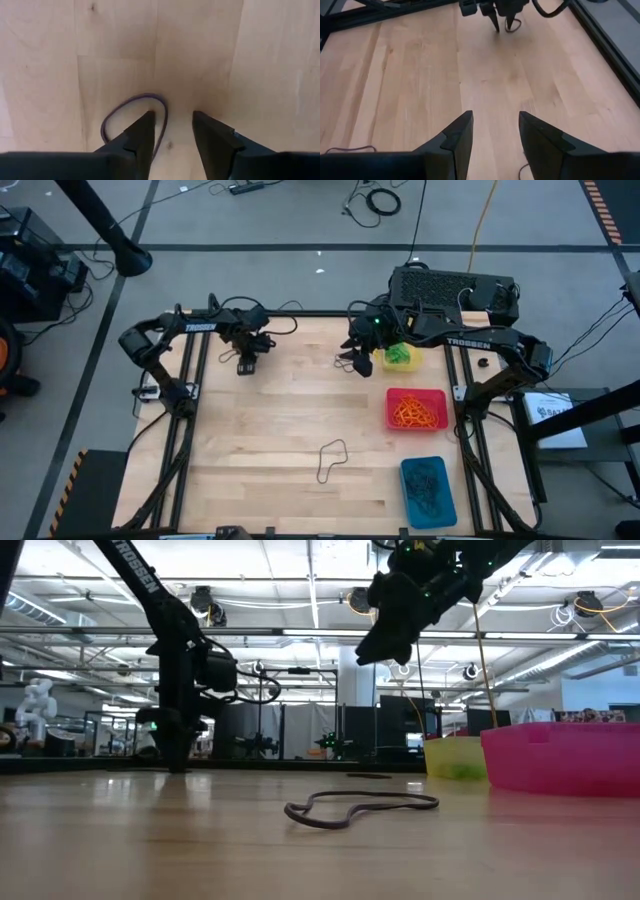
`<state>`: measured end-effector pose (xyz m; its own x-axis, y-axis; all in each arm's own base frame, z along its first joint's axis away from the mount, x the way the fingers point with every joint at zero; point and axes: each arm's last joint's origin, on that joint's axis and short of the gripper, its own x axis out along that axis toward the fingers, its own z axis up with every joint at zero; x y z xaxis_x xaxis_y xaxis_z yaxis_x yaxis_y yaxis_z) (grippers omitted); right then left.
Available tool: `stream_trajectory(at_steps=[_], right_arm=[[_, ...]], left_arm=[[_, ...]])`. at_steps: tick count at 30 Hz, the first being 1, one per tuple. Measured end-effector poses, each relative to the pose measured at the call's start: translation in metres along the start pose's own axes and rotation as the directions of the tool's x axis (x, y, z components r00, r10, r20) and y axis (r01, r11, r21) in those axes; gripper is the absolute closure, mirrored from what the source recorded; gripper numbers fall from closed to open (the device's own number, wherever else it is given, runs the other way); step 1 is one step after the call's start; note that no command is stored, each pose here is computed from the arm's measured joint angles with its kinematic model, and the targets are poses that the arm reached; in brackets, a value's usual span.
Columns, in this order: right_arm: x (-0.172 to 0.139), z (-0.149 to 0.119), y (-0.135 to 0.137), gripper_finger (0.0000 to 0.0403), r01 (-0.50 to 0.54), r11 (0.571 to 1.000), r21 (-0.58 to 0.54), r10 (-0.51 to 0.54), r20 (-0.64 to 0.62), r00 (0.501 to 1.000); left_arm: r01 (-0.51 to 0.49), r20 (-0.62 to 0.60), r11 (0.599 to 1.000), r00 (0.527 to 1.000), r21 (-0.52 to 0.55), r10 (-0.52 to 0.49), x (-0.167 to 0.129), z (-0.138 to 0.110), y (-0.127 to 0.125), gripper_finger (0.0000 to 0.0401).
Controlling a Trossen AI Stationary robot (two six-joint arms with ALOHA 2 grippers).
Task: Sort rubber bands into baskets
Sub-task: Put the violet rubber band into the blue bin
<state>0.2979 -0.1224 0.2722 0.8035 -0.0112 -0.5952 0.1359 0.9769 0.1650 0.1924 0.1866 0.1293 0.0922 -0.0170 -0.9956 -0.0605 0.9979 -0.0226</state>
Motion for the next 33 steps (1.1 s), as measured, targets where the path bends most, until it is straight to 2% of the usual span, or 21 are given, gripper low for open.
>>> stream_trajectory(at_steps=[3,8,12,16,21,24,27,30,33], right_arm=[[0.000,-0.001,0.000,0.0250,0.000,1.000,0.007,0.001,-0.010,1.000],[0.000,-0.001,0.000,0.0250,-0.001,1.000,0.013,0.001,-0.009,1.000],[0.000,-0.001,0.000,0.0250,-0.001,0.999,0.035,0.001,-0.008,1.000],[0.001,0.000,0.002,0.0250,-0.024,0.998,0.057,0.024,-0.001,1.000],[0.002,0.006,0.009,0.0250,-0.046,0.999,0.015,0.045,0.050,0.998],[0.005,0.015,0.013,0.0250,-0.053,0.998,-0.037,0.058,0.141,0.988],[0.010,0.024,0.016,0.0250,-0.057,0.995,-0.085,0.075,0.234,0.969],[0.019,0.032,0.022,0.0250,-0.052,0.983,-0.176,0.108,0.326,0.939],[0.031,0.036,0.030,0.0250,-0.048,0.952,-0.302,0.170,0.393,0.904]], left_arm=[[0.004,-0.001,1.000,1.000,-0.002,-0.004,0.001,0.000,0.000,0.0297],[-0.020,0.011,1.000,1.000,-0.007,0.020,0.001,0.002,0.002,0.0389],[-0.028,0.022,0.998,0.999,-0.053,0.029,-0.003,0.005,0.005,0.0394],[0.009,0.048,0.998,0.999,-0.067,-0.006,-0.022,0.011,0.003,0.0398],[0.131,0.216,0.989,0.970,-0.066,-0.114,-0.058,0.018,-0.012,0.0399],[0.231,0.387,0.971,0.902,-0.056,-0.192,-0.084,0.024,-0.023,0.0400],[0.323,0.534,0.946,0.803,-0.016,-0.265,-0.107,0.031,-0.034,0.0400],[0.361,0.668,0.932,0.686,0.034,-0.289,-0.133,0.041,-0.044,0.0400],[0.369,0.749,0.927,0.597,0.060,-0.286,-0.151,0.051,-0.055,0.0400]])
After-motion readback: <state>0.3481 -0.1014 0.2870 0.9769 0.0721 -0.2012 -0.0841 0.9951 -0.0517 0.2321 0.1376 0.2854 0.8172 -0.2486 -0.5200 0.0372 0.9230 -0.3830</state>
